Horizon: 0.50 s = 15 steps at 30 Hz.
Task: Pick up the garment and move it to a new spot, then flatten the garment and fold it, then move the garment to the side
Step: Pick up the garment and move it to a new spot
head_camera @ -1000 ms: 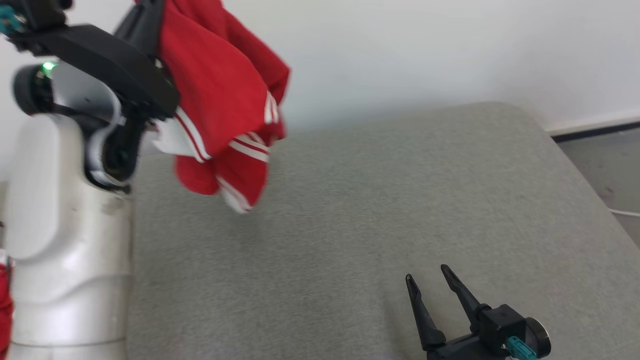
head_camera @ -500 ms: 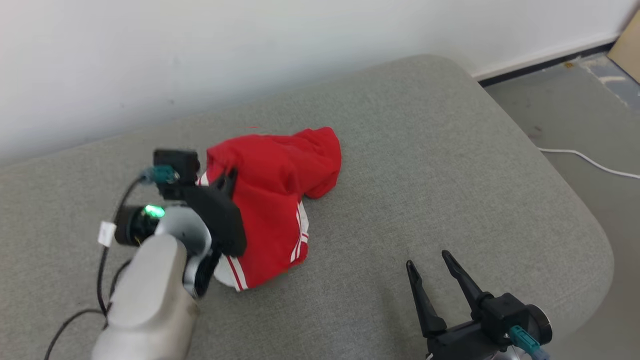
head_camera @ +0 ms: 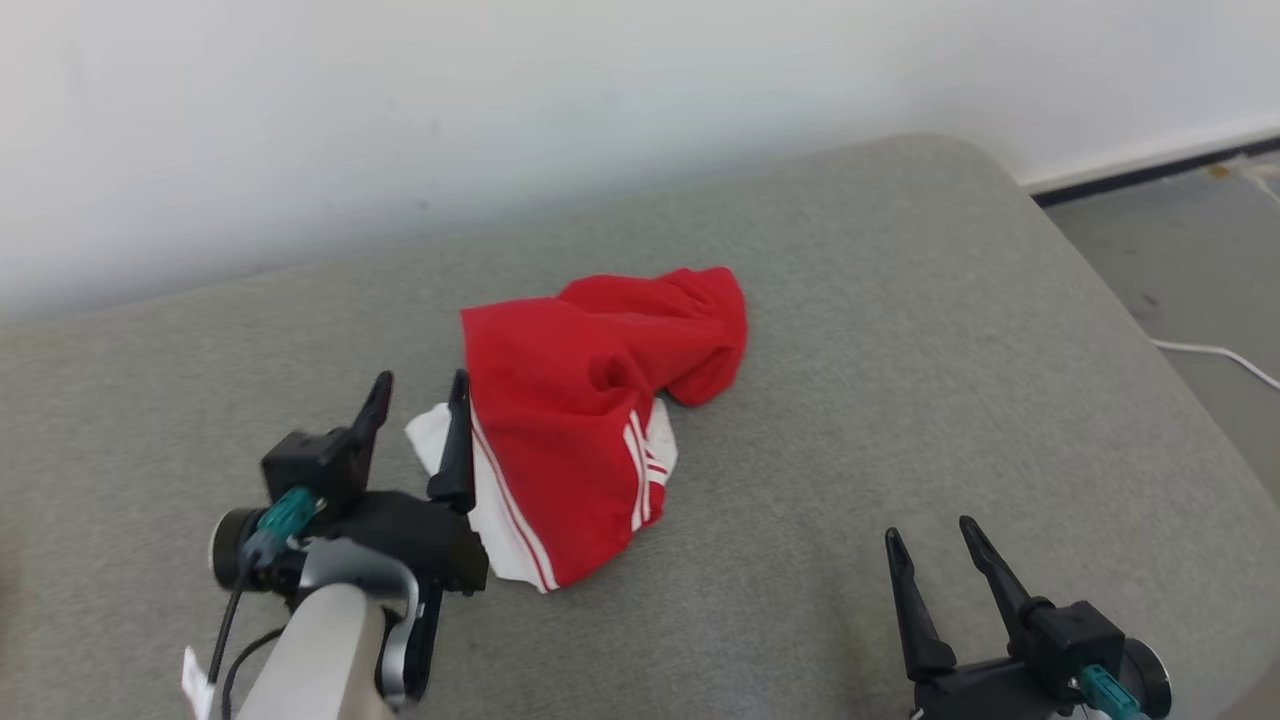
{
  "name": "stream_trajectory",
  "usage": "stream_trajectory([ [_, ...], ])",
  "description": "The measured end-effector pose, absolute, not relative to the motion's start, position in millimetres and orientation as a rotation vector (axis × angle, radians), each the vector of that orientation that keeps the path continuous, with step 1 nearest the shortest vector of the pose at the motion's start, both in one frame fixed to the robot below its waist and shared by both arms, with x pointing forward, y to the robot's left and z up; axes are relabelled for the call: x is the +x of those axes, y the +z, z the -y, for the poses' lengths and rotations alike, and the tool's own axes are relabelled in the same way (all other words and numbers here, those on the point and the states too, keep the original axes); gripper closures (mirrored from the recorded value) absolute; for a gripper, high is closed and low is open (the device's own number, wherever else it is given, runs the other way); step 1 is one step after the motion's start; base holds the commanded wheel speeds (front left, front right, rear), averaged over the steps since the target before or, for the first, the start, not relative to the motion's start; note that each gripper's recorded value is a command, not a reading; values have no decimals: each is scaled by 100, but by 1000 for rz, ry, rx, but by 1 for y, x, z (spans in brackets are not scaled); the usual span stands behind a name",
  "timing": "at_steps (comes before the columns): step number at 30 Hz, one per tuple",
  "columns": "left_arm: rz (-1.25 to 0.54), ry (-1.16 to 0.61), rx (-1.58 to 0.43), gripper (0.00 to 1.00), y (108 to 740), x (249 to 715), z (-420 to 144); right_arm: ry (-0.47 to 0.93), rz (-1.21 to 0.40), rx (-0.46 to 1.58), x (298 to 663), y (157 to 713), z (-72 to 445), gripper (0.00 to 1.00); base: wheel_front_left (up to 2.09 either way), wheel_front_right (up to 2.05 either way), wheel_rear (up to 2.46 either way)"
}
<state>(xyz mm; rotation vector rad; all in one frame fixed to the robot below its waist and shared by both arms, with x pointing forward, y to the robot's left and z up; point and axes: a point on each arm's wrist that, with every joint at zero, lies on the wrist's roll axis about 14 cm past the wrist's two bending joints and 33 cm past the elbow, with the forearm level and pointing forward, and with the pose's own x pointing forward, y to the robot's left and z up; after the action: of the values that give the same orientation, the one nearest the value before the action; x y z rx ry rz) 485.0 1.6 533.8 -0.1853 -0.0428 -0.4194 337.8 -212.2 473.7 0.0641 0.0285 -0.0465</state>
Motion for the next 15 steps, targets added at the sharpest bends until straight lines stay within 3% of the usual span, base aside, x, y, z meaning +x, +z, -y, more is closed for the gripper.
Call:
stream_trajectory([
  [5,153,-274,-209,0,556,459,-59,-14,-7,68,340,479,202,0,0,0,0],
  [15,162,-86,-132,0,538,388,-144,68,6,67,341,482,177,0,0,0,0],
])
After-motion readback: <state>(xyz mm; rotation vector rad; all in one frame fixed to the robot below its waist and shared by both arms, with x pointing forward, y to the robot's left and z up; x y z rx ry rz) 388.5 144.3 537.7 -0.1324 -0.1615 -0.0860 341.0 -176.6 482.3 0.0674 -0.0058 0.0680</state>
